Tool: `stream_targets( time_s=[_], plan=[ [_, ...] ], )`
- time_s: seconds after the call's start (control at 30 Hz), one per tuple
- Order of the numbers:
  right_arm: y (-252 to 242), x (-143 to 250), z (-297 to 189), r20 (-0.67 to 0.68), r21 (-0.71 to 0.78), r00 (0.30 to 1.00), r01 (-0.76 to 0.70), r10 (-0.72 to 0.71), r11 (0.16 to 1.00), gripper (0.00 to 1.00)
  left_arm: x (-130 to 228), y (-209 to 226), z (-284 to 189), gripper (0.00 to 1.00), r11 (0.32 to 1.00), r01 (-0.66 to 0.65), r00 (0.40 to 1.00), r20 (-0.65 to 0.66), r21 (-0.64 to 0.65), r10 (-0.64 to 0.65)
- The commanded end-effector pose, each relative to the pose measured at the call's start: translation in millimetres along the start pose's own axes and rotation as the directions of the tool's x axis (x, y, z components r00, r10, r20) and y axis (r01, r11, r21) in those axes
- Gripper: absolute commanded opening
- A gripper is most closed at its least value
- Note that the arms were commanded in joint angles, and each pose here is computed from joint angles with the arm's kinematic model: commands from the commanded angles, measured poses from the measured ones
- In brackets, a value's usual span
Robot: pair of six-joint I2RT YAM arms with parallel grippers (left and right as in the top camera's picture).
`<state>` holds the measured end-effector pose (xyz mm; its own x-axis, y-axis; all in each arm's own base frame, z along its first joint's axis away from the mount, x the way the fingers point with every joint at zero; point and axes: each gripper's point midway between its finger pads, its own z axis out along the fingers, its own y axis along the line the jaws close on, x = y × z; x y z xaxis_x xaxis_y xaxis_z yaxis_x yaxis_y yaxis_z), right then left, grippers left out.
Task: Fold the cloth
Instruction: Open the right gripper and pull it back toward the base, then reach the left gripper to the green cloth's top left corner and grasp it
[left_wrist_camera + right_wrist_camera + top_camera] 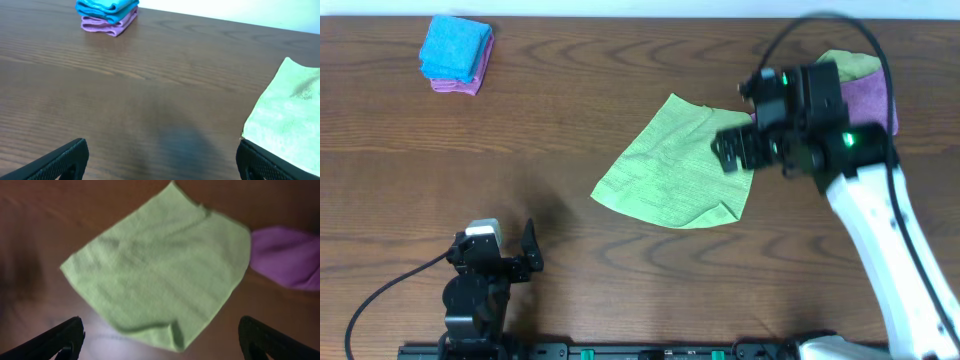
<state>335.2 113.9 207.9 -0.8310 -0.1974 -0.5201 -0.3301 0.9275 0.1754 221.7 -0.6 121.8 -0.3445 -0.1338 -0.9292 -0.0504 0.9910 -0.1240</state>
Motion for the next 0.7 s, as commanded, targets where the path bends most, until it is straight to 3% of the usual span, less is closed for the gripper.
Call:
stream_targets(
  time_s=[0.0,0.1,0.17,0.33,0.4,0.5,0.67],
  plan=[
    [15,35,-3,-0.032,-0.044,0.999,-0.018,0.017,0.999,0.98,-3,-16,1,0.95,0.993,0.069,0.997,0.011,0.094,-0.07],
    [36,59,-26,0.011,-0.117,1.0,-0.023,0.024,0.993,0.98,-7,-60,-9,0.95,0.92,0.181,0.983,-0.043,0.348,-0.178],
    [42,72,-47,0.047,-0.125,0.999,-0.014,0.02,0.992,0.99,-5,-74,-15,0.95,0.884,0.196,0.98,-0.075,0.424,-0.182],
    [51,103,-97,0.117,-0.131,0.993,-0.002,0.017,0.991,0.99,-13,-78,-17,0.95,0.874,0.183,0.982,-0.047,0.45,-0.182],
    [52,113,-108,0.133,-0.136,0.99,-0.018,0.037,0.991,0.99,-27,-91,-24,0.95,0.836,0.148,0.984,0.006,0.528,-0.177],
    [53,126,-116,0.123,-0.136,0.991,-0.035,0.052,0.99,0.99,-43,-112,-34,0.96,0.756,0.087,0.982,0.071,0.649,-0.174],
    [51,138,-111,0.097,-0.13,0.994,-0.043,0.056,0.991,0.99,-34,-129,-17,0.95,0.743,0.075,0.992,0.026,0.665,-0.124]
  ],
)
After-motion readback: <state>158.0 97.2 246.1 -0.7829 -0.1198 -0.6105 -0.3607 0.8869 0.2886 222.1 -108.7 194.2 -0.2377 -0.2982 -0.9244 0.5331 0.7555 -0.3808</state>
